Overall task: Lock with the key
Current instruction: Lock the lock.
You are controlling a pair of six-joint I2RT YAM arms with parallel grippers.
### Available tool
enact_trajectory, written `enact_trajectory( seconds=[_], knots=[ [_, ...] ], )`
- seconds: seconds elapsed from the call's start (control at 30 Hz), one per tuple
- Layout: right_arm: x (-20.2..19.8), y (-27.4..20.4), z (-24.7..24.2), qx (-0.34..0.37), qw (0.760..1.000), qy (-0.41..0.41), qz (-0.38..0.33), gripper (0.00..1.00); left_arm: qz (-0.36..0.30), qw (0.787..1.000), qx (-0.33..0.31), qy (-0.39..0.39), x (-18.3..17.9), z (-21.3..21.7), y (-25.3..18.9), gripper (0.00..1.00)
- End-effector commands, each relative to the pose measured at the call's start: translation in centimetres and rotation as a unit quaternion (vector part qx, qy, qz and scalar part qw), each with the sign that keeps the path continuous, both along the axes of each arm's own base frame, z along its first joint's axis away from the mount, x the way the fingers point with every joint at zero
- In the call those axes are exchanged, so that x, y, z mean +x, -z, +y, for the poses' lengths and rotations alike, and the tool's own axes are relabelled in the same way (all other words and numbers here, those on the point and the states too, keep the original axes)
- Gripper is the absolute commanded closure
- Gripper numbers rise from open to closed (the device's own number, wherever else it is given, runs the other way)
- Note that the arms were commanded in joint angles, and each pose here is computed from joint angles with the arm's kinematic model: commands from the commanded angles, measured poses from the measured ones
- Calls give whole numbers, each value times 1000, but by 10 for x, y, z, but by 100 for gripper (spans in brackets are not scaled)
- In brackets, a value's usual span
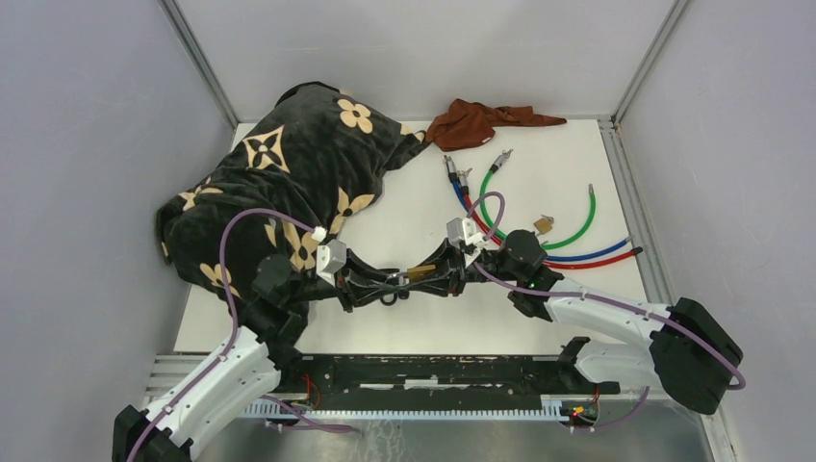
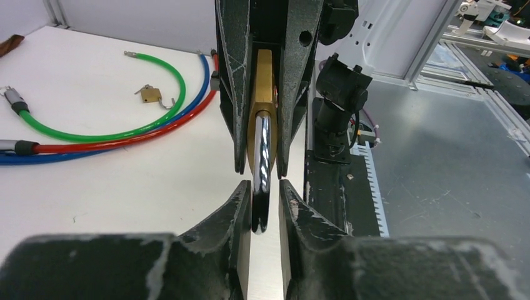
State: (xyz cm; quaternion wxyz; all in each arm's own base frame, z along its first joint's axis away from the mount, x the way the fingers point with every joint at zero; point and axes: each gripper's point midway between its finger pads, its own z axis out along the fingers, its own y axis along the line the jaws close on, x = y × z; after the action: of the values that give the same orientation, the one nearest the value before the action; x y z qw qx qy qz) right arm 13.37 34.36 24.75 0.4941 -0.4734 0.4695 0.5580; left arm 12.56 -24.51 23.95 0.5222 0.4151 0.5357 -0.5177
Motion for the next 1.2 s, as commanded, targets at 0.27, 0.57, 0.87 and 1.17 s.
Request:
enact_trajectory(
  seconds=[0.27, 0.57, 0.87, 1.17],
  knots=[
    [2, -31, 7, 14, 998, -8, -62, 63, -36, 999, -29, -23, 6, 2, -26, 98],
    [9, 12, -63, -100, 988, 42, -107, 2, -65, 997, 13, -33, 8, 9, -5, 98],
    [19, 30, -58, -148, 986, 38, -64, 46, -63, 998, 11, -21, 4, 7, -5, 98],
    [19, 21, -47, -127, 990, 20, -66, 51, -57, 998, 13, -18, 4, 7, -3, 98]
  ],
)
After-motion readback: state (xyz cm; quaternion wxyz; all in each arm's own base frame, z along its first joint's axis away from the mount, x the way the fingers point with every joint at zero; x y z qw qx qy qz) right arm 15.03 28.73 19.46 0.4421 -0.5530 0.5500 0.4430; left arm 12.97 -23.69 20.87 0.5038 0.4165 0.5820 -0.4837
